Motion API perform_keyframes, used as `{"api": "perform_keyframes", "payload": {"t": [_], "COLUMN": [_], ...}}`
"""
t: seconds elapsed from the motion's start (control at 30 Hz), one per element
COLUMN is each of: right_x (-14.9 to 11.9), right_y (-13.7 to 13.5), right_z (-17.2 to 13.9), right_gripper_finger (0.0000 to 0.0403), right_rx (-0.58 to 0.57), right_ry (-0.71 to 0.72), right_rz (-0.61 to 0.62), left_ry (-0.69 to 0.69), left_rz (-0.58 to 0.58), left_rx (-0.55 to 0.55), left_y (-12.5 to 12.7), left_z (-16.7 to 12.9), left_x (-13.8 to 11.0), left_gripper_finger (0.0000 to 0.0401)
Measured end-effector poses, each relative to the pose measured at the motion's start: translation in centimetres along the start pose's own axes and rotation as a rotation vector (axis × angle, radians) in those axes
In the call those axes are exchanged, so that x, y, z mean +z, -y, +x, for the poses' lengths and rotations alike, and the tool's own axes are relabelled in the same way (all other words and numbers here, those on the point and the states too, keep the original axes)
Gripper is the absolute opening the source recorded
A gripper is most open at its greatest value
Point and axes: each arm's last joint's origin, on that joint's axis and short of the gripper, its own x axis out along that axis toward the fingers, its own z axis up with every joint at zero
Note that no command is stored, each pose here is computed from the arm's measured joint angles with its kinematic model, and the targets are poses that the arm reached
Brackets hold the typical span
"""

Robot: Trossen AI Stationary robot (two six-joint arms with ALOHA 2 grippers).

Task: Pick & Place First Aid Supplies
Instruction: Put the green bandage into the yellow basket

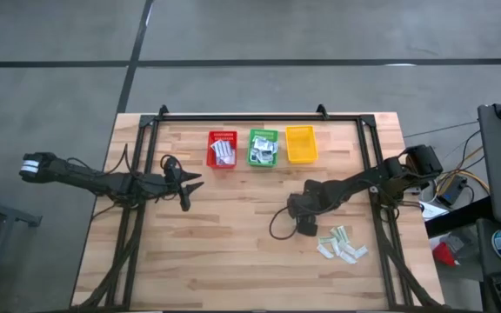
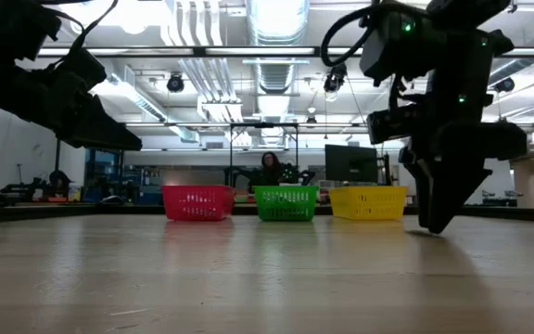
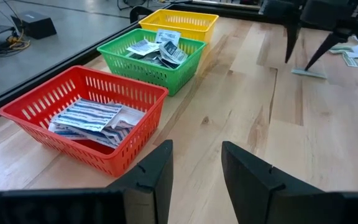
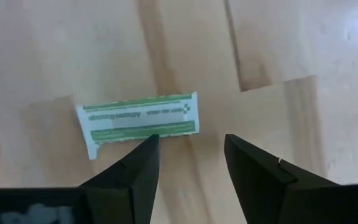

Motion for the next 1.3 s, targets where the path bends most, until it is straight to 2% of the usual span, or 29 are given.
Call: {"api": "perform_keyframes", "payload": {"t": [0.5, 0.8, 1.3], "right_x": [-0.4, -0.2, 0.3], "right_y": [0.2, 0.2, -0.4], "right_z": [-0.4, -1.9, 1.5], "right_gripper_finger": [0.018, 0.018, 0.0171], "right_rx": [0.074, 0.104, 0.061], "right_ry": [-0.049, 0.005, -0.037], "right_rz": [0.027, 0.032, 0.055], "left_ry": [0.0, -0.001, 0.0], "left_rz": [0.0, 0.004, 0.0], "left_rx": [0.0, 0.001, 0.0], "left_y": [0.0, 0.0, 0.0], "left_z": [0.0, 0.0, 0.0], "left_x": [0.0, 0.0, 0.0], "left_gripper_finger": [0.0133, 0.0133, 0.0133]}}
